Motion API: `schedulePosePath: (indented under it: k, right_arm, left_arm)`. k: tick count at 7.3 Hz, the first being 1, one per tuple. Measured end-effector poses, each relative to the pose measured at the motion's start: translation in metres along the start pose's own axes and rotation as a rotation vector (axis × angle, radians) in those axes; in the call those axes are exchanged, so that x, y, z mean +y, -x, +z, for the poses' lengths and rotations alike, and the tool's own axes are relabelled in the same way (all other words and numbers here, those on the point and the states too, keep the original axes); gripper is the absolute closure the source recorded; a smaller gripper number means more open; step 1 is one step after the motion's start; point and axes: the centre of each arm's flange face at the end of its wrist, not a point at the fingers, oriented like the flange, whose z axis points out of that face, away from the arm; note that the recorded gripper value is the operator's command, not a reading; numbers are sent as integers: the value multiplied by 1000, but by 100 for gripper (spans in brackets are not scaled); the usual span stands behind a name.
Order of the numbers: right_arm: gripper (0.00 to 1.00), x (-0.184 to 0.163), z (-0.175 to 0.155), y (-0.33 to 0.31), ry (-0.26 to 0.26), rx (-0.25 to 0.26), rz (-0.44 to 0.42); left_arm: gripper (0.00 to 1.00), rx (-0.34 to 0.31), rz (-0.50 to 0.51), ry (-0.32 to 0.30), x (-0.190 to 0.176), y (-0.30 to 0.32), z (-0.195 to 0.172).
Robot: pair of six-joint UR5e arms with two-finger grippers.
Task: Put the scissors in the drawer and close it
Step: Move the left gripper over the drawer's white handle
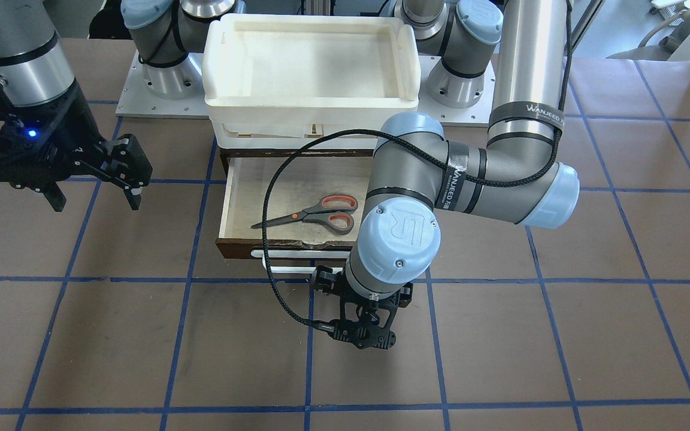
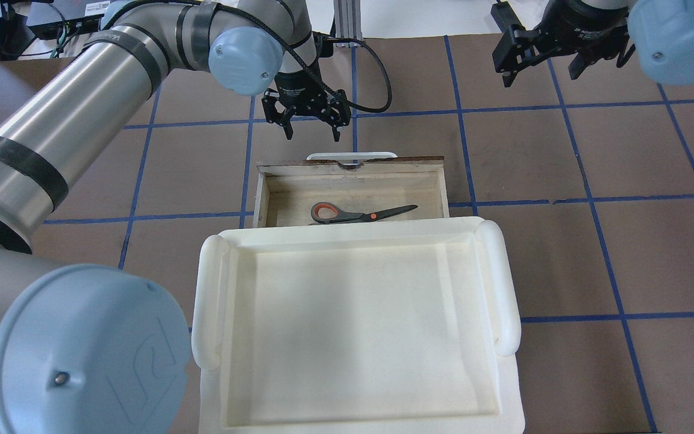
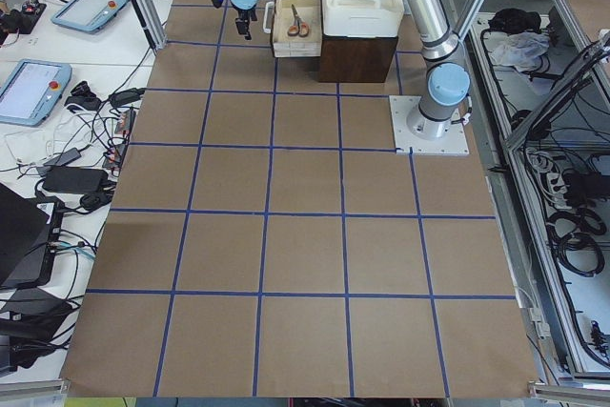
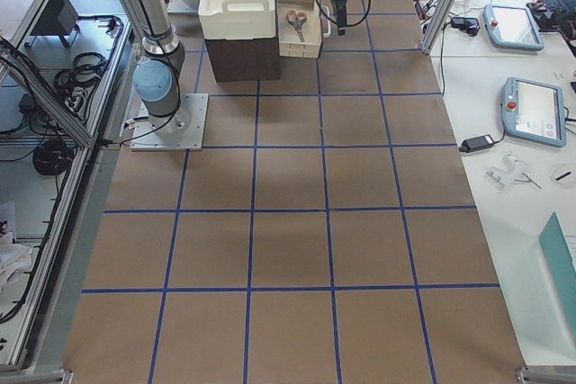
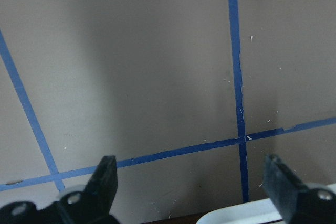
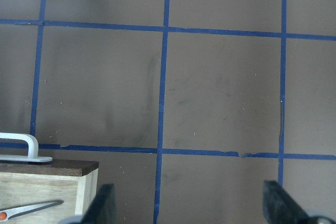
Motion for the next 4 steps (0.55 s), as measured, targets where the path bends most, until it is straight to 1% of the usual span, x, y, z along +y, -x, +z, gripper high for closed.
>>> schedulePosePath:
  k: [2, 4]
  right_arm:
    - [0, 2, -2, -4, -3, 23, 5]
    - [0, 2, -3, -5, -6, 29, 5]
  left_arm:
    - [0, 1, 9, 12, -1, -9, 9]
    - [0, 1, 12, 28, -3, -11, 20]
